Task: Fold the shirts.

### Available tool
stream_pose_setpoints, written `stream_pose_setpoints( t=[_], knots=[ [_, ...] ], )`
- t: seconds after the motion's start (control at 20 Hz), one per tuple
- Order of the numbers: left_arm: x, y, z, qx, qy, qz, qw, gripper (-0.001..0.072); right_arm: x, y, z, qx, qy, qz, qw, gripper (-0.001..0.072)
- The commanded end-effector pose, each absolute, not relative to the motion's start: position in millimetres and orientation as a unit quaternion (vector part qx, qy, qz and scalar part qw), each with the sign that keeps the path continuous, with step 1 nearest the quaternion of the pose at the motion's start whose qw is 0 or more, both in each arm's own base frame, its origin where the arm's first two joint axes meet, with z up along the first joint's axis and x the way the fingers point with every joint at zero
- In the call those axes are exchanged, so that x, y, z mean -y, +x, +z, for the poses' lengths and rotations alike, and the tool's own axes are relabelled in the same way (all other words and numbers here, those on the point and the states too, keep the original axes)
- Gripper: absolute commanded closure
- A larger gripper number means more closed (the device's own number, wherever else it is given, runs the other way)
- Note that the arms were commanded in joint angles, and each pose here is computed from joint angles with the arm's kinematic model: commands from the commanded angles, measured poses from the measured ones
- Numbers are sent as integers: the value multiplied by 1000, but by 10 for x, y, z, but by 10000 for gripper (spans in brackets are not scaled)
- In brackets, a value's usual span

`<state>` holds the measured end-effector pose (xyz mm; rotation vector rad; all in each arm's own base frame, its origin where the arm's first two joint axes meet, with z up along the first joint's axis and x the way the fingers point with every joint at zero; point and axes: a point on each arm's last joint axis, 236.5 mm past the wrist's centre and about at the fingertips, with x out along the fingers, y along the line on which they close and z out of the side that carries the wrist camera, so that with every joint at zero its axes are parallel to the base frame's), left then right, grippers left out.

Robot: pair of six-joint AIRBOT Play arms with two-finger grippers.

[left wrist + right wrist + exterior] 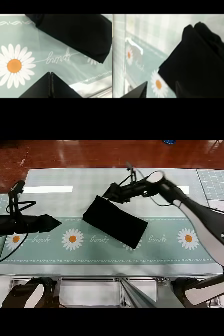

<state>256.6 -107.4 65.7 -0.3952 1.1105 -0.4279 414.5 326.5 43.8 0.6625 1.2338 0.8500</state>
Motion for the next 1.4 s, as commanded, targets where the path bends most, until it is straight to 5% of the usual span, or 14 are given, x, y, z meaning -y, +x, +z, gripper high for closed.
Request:
stream_pose_setpoints(
  t=[0.0,0.15,0.35,0.55,0.95,1.35],
  knots=[
    [1078,2546,591,-520,-187,-200,809,691,-2327,3756,716,-601,195,343,695,302],
    [1076,2552,596,-517,-185,-201,811,690,-1082,3497,787,-588,85,148,790,302],
    [1071,2573,602,-514,-183,-201,814,691,-59,2858,464,-516,146,-58,842,301],
    [1067,2587,600,-512,-183,-200,815,691,-384,2318,-373,-551,296,-38,780,301],
    [1063,2600,591,-512,-184,-198,815,690,-1206,2506,-764,-557,470,86,680,302],
    [1064,2600,582,-515,-186,-197,813,690,-2010,2752,-1113,-618,424,156,644,302]
  ],
)
